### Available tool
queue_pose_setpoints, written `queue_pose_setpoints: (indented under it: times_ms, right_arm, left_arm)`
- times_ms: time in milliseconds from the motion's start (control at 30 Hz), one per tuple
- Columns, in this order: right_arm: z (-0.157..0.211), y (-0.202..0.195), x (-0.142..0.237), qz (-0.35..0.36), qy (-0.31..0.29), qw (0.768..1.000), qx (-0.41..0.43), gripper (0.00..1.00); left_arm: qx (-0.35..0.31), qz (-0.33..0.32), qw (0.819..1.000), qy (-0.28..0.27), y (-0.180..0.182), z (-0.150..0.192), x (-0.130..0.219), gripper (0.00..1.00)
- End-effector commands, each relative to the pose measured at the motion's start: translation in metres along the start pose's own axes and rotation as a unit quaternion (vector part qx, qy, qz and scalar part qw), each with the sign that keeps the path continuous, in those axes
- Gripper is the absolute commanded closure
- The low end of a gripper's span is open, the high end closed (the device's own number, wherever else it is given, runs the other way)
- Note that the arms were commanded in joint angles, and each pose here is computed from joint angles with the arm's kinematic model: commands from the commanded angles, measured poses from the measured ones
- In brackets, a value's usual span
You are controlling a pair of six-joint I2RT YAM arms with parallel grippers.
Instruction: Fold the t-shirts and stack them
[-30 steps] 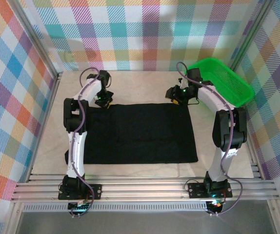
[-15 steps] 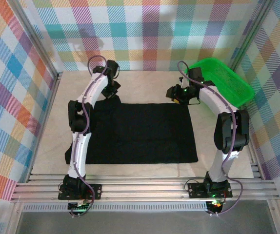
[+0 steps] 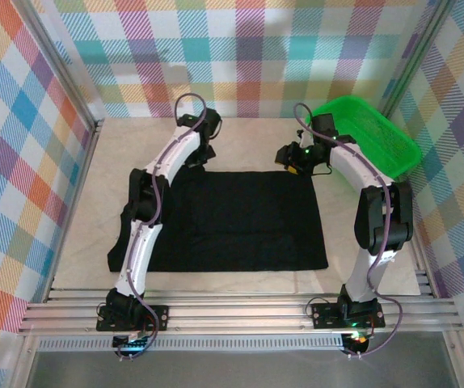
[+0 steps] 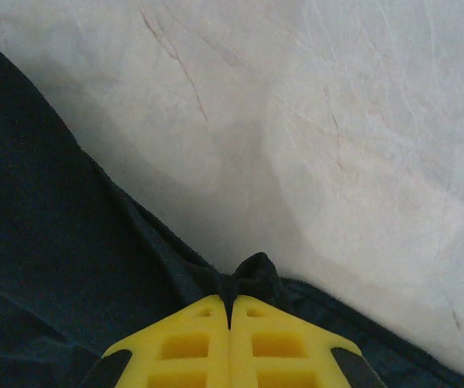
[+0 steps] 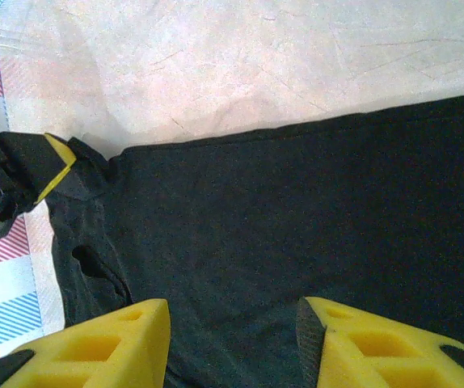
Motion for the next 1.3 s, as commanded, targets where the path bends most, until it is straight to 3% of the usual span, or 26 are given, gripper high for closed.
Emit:
queue_pose_setpoints:
  times_ms: [0,233,333,467,567,633,767,933,1267]
  right_arm:
    - [0.003,0.011,0.013,-0.01,-0.01,1.0,0.017,0.54]
    - [0.009,0.001,0.008,0.005,-0.007,1.0,0.001,0.54]
    - [0.009,0.0,0.005,0.001,-0.005,1.0,-0.003,0.54]
    - [0.008,-0.001,0.001,-0.002,-0.004,1.0,-0.006,0.54]
    - [0.008,-0.002,0.0,-0.001,-0.003,1.0,-0.005,0.54]
    - [0.008,-0.003,-0.001,-0.001,-0.002,1.0,-0.005,0.54]
    - [0.007,-0.009,-0.006,0.006,-0.001,1.0,-0.011,0.54]
    - [-0.001,-0.012,-0.01,0.015,-0.004,1.0,-0.009,0.54]
    - [-0.008,-0.013,-0.012,0.021,0.0,1.0,-0.005,0.53]
  left_arm:
    - [0.001,-0.01,1.0,-0.019,0.006,0.013,0.03,1.0]
    - [0.074,-0.033,0.997,0.012,0.034,0.058,0.033,1.0]
    - [0.136,-0.014,0.989,0.059,0.046,0.081,0.027,1.0]
    - [0.188,0.011,0.974,0.128,0.05,0.105,0.027,0.84]
    - [0.174,0.034,0.981,0.075,0.053,0.077,0.06,0.61]
    - [0.162,0.049,0.985,0.039,0.056,0.05,0.075,0.54]
    - [0.159,0.041,0.986,0.033,0.065,-0.002,0.062,0.54]
    - [0.166,0.051,0.984,0.045,0.051,-0.039,0.026,0.55]
    - [0.126,0.057,0.986,0.092,0.029,-0.03,-0.024,0.55]
Point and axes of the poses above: each hand's point on the last joint's axis, 136 mm out from that joint toward the fingers, its own x axis back along the fingers, its own y axis along the line the jaws close on, z = x × y, the point moved 4 cm from there along x, back along the fingers, and after that the axes turned 15 degrees about x, right-handed, at the moved point
